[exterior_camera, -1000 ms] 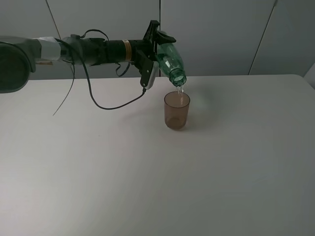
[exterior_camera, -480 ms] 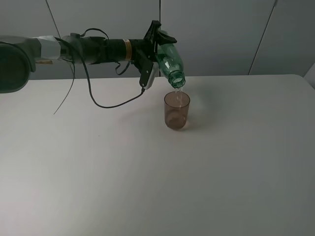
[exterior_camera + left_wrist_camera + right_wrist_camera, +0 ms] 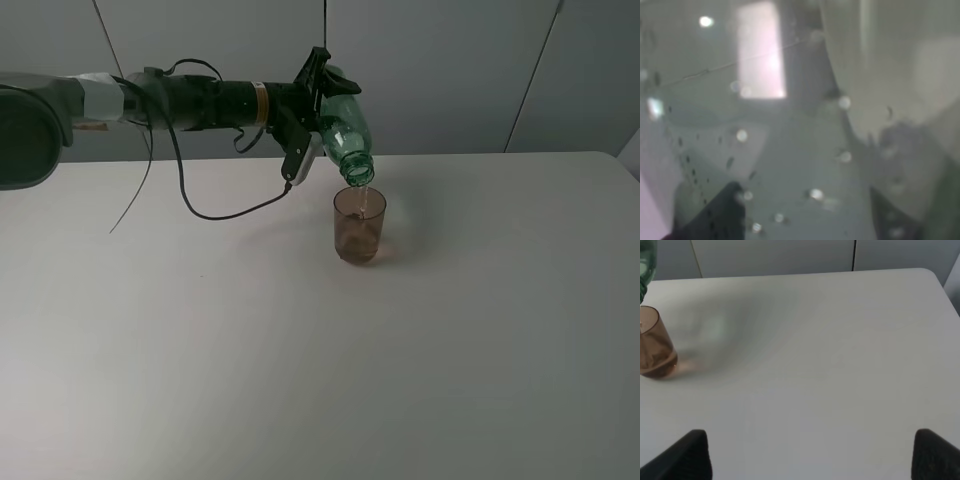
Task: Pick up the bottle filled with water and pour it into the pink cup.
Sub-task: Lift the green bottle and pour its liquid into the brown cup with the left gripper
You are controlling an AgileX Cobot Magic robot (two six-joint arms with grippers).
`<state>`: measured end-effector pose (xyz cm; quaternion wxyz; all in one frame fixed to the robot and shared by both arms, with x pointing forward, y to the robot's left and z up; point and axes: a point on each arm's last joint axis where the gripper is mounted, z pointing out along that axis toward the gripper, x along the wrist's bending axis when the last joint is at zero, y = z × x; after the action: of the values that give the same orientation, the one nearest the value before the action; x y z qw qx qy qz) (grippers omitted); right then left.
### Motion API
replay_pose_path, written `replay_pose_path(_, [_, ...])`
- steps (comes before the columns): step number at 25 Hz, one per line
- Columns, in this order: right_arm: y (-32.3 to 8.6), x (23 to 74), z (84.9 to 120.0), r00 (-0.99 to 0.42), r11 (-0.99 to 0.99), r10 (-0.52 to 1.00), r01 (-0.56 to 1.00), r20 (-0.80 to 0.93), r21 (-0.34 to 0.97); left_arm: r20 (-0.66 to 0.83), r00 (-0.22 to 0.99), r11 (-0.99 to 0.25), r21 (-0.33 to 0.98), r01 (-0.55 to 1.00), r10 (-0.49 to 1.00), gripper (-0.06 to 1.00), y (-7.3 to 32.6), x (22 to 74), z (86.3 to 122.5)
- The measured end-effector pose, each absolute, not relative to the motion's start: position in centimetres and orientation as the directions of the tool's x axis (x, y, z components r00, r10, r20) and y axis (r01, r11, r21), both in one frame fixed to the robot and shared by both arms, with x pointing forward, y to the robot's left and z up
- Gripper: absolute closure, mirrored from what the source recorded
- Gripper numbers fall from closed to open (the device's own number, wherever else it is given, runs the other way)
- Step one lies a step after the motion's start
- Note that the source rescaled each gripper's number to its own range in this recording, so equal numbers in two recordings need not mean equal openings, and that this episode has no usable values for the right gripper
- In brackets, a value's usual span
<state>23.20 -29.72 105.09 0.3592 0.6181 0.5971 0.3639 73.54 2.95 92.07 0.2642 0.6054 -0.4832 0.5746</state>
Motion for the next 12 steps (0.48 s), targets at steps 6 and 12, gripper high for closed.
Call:
replay_pose_path(6, [-29.72, 23.20, 105.09, 0.022, -0.029, 1.000, 0.477, 0.021, 0.879, 0.943, -0.141, -0.374, -0.254, -0.892, -0.302, 0.94, 2.77, 73.37, 91.92])
replay_pose_path(12, [-29.72, 23.20, 105.09, 0.022, -0.029, 1.000, 0.477, 0.021, 0.879, 0.939, -0.158, -0.364, -0.268, -0.892, -0.305, 0.94, 2.56, 73.24, 92.01])
